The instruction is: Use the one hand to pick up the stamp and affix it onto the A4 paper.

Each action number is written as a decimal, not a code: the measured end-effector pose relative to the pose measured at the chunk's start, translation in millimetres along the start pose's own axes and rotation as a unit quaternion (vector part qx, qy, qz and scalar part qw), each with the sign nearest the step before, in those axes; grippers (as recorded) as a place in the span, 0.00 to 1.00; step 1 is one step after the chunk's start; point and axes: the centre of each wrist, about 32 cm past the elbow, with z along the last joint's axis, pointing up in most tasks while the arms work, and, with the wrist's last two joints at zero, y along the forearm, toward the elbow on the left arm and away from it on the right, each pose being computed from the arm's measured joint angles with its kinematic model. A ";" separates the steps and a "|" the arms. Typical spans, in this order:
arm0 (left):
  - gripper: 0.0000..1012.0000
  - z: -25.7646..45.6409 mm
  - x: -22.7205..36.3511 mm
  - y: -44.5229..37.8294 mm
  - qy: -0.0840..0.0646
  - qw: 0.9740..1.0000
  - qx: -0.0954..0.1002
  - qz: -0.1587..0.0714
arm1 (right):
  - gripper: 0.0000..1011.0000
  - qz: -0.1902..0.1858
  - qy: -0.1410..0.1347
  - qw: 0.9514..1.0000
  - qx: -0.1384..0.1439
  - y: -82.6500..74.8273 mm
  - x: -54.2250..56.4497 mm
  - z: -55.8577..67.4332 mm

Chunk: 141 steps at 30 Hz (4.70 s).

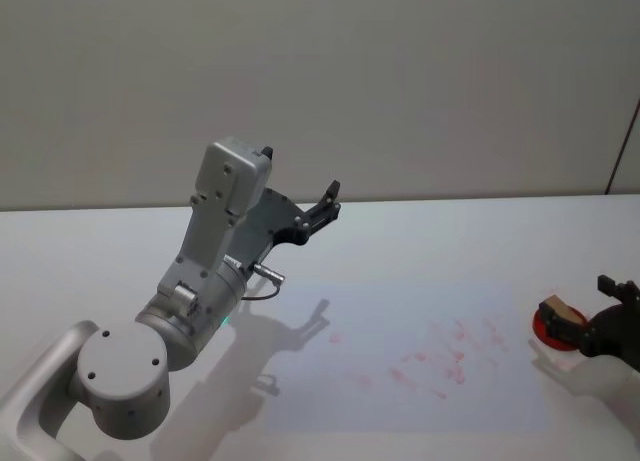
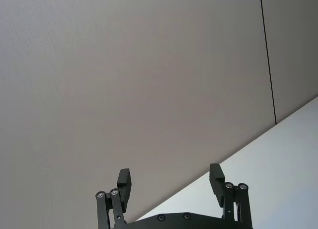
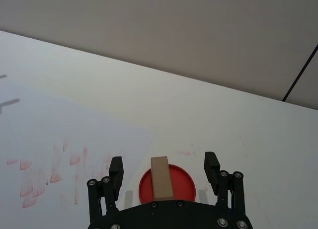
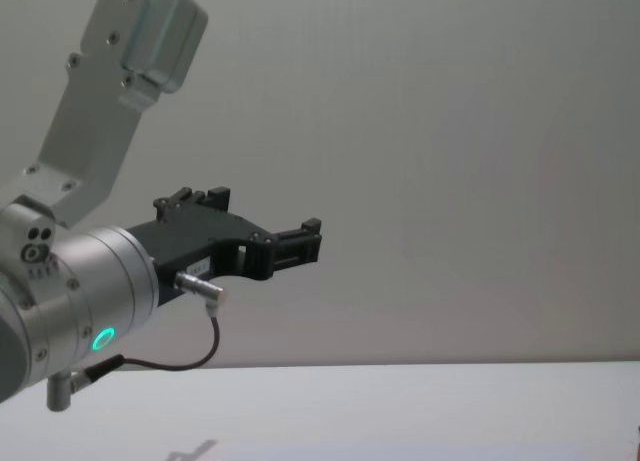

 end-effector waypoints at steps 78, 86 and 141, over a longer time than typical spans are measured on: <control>0.99 0.0 0.0 0.0 0.000 1.000 0.000 0.000 | 0.22 0.002 0.004 0.998 -0.055 24.2 4.6 -4.3; 0.99 0.0 0.0 0.0 0.000 1.000 0.000 0.000 | 0.22 0.009 0.011 0.999 -0.042 26.7 1.7 -0.1; 0.99 0.0 0.0 0.0 0.000 1.000 0.000 0.000 | 0.22 0.170 -0.016 0.985 0.029 91.1 -86.8 0.9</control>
